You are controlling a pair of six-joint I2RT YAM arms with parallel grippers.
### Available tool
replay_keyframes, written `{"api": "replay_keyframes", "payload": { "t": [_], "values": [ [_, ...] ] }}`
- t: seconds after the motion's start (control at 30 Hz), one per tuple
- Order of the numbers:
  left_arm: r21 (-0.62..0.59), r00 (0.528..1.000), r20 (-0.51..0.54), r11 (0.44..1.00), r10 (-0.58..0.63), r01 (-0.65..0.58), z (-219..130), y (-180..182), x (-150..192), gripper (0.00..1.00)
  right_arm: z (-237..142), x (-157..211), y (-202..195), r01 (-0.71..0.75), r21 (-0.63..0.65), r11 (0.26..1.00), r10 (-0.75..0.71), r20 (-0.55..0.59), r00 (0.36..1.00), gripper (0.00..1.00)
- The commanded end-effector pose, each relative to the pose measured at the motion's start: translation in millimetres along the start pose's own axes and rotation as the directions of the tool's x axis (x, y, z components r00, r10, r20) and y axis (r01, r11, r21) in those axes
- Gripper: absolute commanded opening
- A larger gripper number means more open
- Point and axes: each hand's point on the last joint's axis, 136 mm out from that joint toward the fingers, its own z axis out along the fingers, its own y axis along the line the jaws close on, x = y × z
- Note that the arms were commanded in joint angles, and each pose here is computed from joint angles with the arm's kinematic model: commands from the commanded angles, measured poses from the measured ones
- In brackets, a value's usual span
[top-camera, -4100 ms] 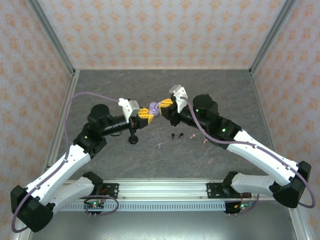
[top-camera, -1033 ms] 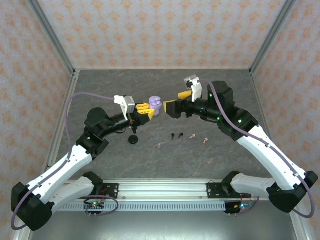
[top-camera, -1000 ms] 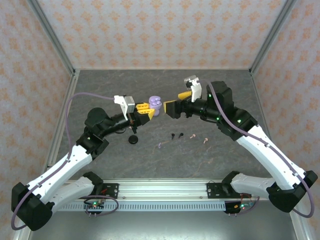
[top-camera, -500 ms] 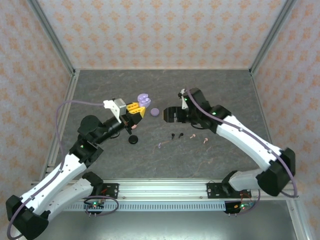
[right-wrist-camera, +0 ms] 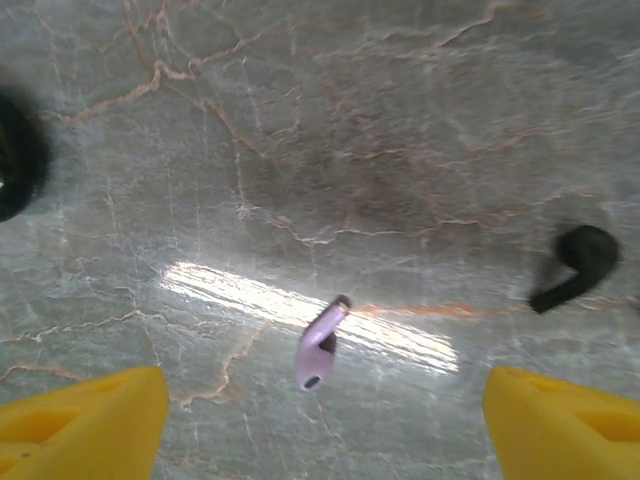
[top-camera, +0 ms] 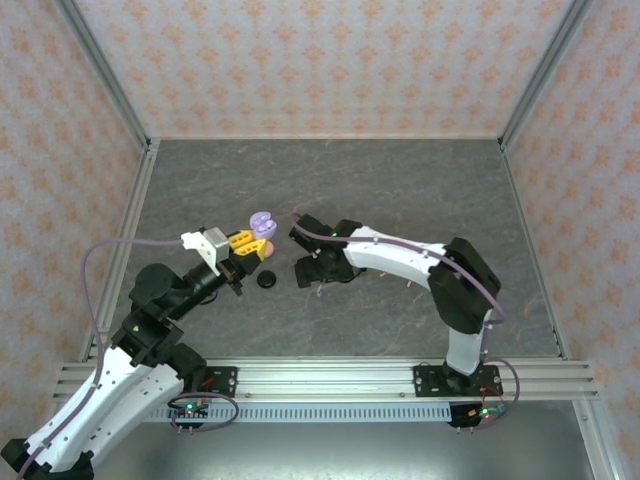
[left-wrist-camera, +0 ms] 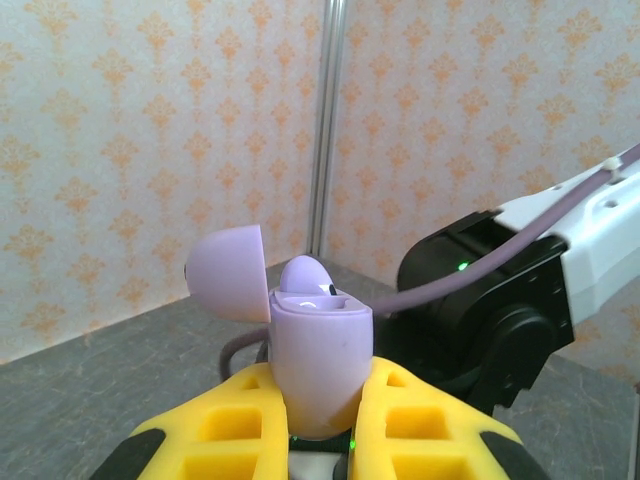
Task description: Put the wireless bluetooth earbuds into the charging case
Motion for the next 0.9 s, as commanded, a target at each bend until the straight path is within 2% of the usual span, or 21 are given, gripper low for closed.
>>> {"api": "replay_keyframes", "payload": {
  "t": [0.0, 0.33, 0.67, 0.87],
  "values": [
    [-0.015, 0.999, -0.034, 1.0, 0.025, -0.026, -2, 2, 10, 0.0, 6, 5, -5, 0.007, 0.075, 0.997, -0.004, -0.036, 0.999, 0.78],
    [0.005, 0.998, -0.054, 1.0, 0.026, -0.025, 4, 0, 14, 0.0, 29, 23, -21, 0.06, 0.149, 0.987, -0.041, -0.127, 0.991, 0.66],
    [0.001, 0.998, -0.059, 1.0, 0.012, -0.012, 8, 2, 14, 0.0, 28, 30, -38, 0.088, 0.213, 0.973, -0.059, -0.137, 0.989, 0.57],
    [-0.001, 0.998, -0.06, 1.0, 0.009, -0.009, 10, 3, 14, 0.0, 24, 34, -49, 0.102, 0.242, 0.965, -0.069, -0.141, 0.988, 0.55]
  ]
}}
